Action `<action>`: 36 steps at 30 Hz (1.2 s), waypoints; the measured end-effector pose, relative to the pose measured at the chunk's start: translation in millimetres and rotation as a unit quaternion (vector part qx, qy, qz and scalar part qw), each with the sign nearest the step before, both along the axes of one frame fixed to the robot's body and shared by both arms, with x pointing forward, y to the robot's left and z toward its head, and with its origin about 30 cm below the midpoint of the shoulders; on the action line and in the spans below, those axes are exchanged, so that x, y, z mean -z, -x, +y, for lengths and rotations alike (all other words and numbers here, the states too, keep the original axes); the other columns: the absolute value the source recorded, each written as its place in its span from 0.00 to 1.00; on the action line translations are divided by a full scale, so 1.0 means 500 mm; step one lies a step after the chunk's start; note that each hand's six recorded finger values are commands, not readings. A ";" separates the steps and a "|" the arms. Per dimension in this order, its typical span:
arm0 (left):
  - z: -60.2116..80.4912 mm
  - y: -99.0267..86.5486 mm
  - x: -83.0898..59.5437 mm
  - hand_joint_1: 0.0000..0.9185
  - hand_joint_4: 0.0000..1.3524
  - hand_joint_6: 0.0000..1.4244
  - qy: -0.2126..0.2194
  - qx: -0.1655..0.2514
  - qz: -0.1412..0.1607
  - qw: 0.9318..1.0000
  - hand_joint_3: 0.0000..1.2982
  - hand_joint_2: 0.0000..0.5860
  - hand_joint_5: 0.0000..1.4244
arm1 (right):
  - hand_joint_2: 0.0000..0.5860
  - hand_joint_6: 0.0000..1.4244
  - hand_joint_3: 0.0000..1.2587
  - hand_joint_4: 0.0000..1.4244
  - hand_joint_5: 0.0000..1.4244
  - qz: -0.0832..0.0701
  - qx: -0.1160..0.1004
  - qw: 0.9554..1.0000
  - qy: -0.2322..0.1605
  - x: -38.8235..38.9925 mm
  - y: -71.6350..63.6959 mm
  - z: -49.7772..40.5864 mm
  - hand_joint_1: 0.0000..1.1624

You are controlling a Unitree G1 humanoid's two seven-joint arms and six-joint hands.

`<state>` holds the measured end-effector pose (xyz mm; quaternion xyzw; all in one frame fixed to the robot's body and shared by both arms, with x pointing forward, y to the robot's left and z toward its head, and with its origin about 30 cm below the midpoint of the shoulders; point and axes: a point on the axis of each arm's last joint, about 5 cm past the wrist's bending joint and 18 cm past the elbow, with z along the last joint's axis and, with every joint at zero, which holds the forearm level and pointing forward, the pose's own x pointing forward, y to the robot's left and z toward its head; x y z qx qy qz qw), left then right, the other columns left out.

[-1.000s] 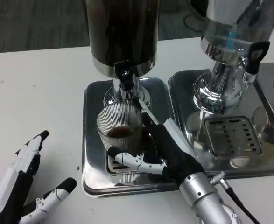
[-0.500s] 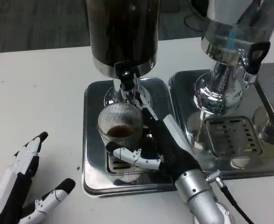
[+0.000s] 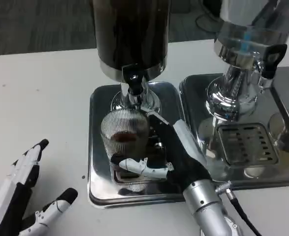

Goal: Grasp the cup under the faucet to collect the drink, then remove the cup.

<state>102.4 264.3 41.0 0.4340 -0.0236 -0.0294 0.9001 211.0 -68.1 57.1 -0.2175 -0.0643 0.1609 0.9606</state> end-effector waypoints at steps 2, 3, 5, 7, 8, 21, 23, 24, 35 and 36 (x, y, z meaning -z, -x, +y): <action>0.000 0.000 0.000 0.00 0.00 0.00 0.001 -0.001 0.000 1.000 0.00 0.29 0.00 | 0.28 0.61 0.23 0.27 0.40 -0.003 0.005 1.000 -0.001 0.002 0.002 0.000 0.76; 0.000 0.000 0.000 0.00 0.00 0.00 0.001 -0.001 0.000 1.000 0.00 0.29 0.00 | 0.29 0.63 0.24 0.28 0.42 -0.004 0.005 1.000 -0.002 0.002 0.003 0.000 0.78; 0.000 0.000 0.000 0.00 0.00 0.00 0.001 -0.001 0.000 1.000 0.00 0.29 0.00 | 0.28 0.66 0.26 0.29 0.44 -0.006 0.006 1.000 -0.001 0.003 0.004 0.001 0.78; 0.000 0.000 0.000 0.00 0.00 0.00 0.001 -0.001 0.000 1.000 0.00 0.29 0.00 | 0.29 0.69 0.27 0.30 0.46 -0.007 0.007 1.000 -0.003 0.004 0.004 0.001 0.78; 0.000 0.000 0.000 0.00 0.00 0.00 0.001 -0.001 0.000 1.000 0.00 0.29 0.00 | 0.29 0.70 0.27 0.30 0.46 -0.009 0.008 1.000 -0.004 0.004 0.005 0.001 0.78; 0.000 -0.002 -0.001 0.00 0.00 0.00 0.002 -0.002 -0.002 1.000 0.00 0.29 0.00 | 0.29 0.80 0.30 0.34 0.52 -0.030 0.023 0.999 -0.003 0.015 0.014 0.001 0.79; 0.000 -0.002 -0.001 0.00 0.00 0.00 0.003 -0.002 -0.003 1.000 0.00 0.29 0.00 | 0.29 0.81 0.32 0.35 0.54 -0.035 0.027 0.999 -0.004 0.017 0.016 0.001 0.79; 0.000 -0.003 -0.001 0.00 0.00 0.00 0.003 -0.002 -0.003 1.000 0.00 0.29 0.00 | 0.29 0.82 0.32 0.35 0.54 -0.042 0.031 0.999 0.003 0.018 0.016 0.001 0.80; 0.001 -0.012 -0.004 0.00 0.00 0.00 0.001 0.002 -0.007 1.000 0.00 0.29 0.00 | 0.30 0.88 0.35 0.40 0.58 -0.057 0.058 0.997 -0.002 0.030 0.033 -0.011 0.81; 0.002 -0.014 -0.004 0.00 0.00 0.00 0.000 0.003 -0.006 1.000 0.00 0.29 0.00 | 0.30 0.89 0.35 0.40 0.59 -0.060 0.066 0.996 -0.004 0.031 0.035 -0.012 0.81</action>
